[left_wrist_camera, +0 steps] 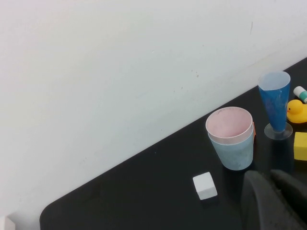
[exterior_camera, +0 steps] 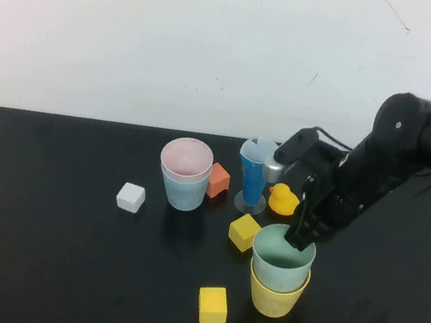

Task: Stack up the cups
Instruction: Place the green cup on the yellow cup, then pick up the yellow cup

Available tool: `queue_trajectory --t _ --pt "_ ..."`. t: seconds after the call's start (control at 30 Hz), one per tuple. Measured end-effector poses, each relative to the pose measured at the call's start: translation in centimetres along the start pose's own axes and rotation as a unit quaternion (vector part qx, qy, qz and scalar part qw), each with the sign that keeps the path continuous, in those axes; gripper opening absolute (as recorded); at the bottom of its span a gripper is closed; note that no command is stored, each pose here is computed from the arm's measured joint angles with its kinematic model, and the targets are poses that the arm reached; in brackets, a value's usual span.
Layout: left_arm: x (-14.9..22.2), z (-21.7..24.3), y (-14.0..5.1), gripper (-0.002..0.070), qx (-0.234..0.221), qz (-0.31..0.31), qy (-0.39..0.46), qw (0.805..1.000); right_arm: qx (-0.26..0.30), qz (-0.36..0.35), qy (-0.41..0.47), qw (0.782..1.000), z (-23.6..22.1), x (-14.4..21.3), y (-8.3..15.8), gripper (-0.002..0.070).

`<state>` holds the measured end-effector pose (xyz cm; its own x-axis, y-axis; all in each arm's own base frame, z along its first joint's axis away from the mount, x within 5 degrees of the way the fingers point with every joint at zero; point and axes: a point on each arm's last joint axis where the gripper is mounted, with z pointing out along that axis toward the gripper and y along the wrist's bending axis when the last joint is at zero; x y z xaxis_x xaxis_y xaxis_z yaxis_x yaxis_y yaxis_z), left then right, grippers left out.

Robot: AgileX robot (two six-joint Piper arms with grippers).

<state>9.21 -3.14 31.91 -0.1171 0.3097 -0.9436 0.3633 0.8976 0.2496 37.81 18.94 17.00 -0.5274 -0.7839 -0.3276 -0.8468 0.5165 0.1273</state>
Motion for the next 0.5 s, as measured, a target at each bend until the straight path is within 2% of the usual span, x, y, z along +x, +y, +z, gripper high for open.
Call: queue_trajectory --t 0.17,0.37,0.5 --pt "0.0 0.0 0.0 0.0001 0.000 -0.001 0.000 1.000 -0.018 0.004 0.020 1.000 1.0 0.5 0.0 0.0089" --pt "0.0 0.0 0.0 0.0001 0.000 -0.001 0.000 1.000 -0.044 0.011 0.049 0.998 2.5 1.1 0.0 0.0253" --pt "0.0 0.0 0.0 0.0001 0.000 -0.001 0.000 1.000 -0.053 0.017 0.058 0.997 3.6 1.4 -0.1 0.0267"
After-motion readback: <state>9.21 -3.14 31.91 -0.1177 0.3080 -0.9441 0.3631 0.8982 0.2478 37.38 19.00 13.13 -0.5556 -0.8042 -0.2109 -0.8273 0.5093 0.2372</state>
